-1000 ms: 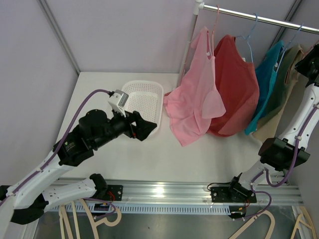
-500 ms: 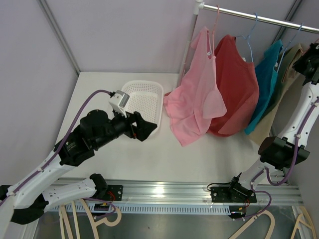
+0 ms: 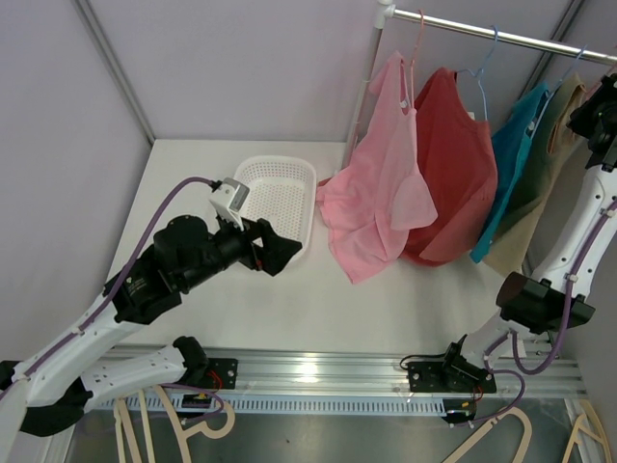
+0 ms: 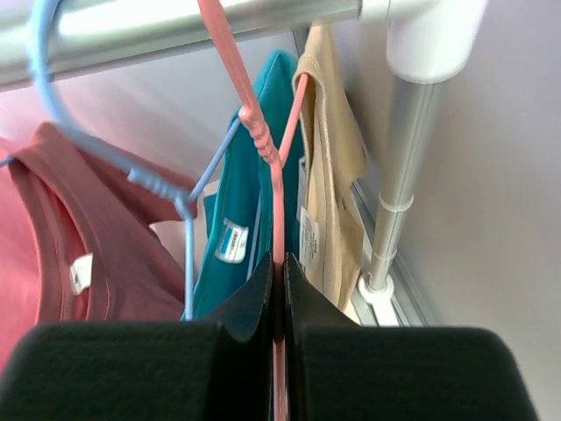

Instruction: Remove the t-shirt from the hanger

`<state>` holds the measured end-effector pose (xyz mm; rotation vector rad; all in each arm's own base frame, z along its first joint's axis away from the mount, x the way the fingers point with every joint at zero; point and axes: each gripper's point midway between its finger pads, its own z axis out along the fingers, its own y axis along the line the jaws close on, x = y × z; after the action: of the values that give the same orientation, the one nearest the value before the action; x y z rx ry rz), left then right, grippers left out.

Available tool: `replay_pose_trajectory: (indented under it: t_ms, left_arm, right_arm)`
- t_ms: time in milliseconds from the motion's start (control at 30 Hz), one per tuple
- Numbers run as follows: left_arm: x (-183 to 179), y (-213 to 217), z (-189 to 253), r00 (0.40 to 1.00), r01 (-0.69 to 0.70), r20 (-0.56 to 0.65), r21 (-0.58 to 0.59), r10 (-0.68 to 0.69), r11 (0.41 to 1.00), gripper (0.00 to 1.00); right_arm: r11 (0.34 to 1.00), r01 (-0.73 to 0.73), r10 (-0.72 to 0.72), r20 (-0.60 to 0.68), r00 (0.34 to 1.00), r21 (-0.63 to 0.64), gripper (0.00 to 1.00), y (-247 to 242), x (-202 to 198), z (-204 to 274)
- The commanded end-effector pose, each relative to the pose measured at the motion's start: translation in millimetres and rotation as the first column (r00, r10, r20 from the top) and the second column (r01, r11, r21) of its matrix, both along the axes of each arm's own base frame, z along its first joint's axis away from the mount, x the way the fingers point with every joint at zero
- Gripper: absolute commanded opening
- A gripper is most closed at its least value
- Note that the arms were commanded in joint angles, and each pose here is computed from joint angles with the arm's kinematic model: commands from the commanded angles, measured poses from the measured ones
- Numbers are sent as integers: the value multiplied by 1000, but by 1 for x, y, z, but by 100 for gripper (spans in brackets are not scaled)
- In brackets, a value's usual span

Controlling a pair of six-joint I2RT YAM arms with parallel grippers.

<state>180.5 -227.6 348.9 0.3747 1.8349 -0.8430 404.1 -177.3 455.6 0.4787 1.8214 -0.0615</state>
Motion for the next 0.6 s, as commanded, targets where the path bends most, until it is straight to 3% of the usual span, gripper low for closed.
replay_pose_trajectory:
  t_ms: [0,167,400,500,567]
  left_arm:
    - [4,6,7,999,-25,43,-11,25,1000,99]
    - [2,11,5,998,-33,54,-14,33,999,100]
    - [-2,17,15,992,-11,125,-13,13,1000,99]
    - [-13,7,29,980,72,186,-25,-66,997,100]
    - [-17,2,38,968,103,233,-23,-95,994,99]
  right_arm:
    - [995,-5,15,103,995,-95,0,25,-37,43]
    - [994,11,3,131,991,-105,0,44,-74,39]
    - [998,9,-3,119,993,-57,0,66,-94,20]
    - [999,43,-44,90,995,13,0,72,-101,9]
    - [989,141,-144,94,985,38,0,67,-117,10]
